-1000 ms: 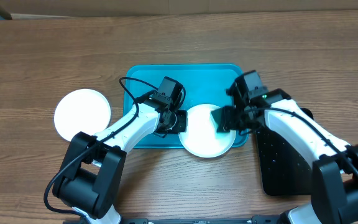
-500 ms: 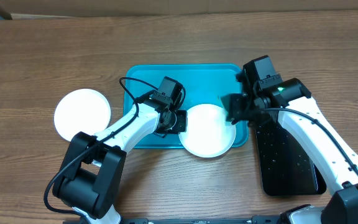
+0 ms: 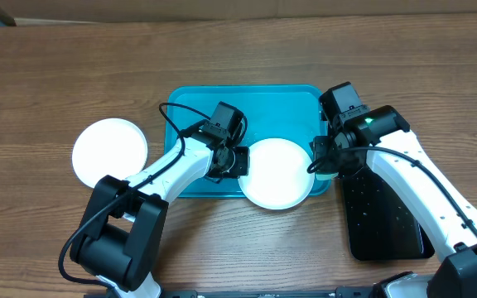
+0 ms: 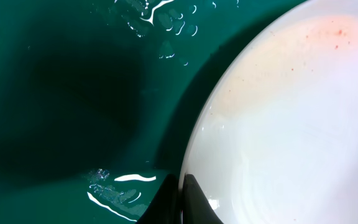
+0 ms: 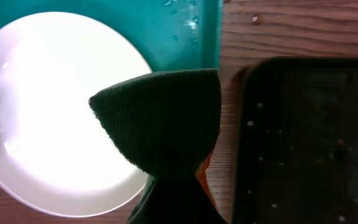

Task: Clean dirty plates on tray and stack at the side
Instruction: 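Lift the green sponge off the plate and move it right over the black tray, then lower the green sponge onto the black tray and release it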

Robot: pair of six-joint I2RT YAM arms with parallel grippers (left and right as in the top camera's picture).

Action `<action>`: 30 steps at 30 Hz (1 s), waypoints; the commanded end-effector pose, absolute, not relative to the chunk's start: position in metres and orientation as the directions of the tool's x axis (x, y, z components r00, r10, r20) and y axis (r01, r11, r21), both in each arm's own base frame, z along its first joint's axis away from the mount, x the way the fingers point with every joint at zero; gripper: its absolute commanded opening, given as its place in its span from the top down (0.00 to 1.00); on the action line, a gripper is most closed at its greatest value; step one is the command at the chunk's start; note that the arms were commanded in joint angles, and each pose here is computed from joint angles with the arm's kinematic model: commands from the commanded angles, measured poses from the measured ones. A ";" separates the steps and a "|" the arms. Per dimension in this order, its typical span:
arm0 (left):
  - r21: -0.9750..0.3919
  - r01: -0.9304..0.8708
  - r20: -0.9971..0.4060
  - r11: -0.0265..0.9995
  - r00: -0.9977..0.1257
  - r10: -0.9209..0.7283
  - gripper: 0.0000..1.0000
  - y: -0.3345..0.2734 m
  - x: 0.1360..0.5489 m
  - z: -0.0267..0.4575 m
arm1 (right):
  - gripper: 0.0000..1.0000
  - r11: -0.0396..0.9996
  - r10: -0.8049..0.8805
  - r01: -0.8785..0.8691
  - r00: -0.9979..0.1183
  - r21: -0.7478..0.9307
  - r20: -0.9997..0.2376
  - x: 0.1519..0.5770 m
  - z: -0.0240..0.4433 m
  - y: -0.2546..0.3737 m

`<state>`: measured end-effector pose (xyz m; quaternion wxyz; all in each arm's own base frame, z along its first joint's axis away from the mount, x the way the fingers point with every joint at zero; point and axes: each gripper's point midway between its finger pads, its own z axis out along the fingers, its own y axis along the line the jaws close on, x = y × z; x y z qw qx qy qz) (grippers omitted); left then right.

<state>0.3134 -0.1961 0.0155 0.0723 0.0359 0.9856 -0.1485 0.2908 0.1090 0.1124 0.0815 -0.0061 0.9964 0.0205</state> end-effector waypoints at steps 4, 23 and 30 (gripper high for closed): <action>-0.285 0.077 -0.164 0.955 -0.986 0.030 0.96 -0.193 0.315 0.019 | 0.96 0.964 0.190 0.227 -0.951 -0.135 -0.246 0.297 0.116 0.067; -0.284 0.080 -0.165 0.955 -0.986 0.034 0.96 -0.193 0.315 0.019 | 0.96 0.753 0.499 0.468 -0.864 0.462 0.063 0.294 0.081 0.022; -0.284 0.080 -0.164 0.955 -0.986 0.034 0.96 -0.193 0.315 0.019 | 0.96 0.622 0.581 0.520 -0.807 0.585 0.100 0.280 0.050 0.002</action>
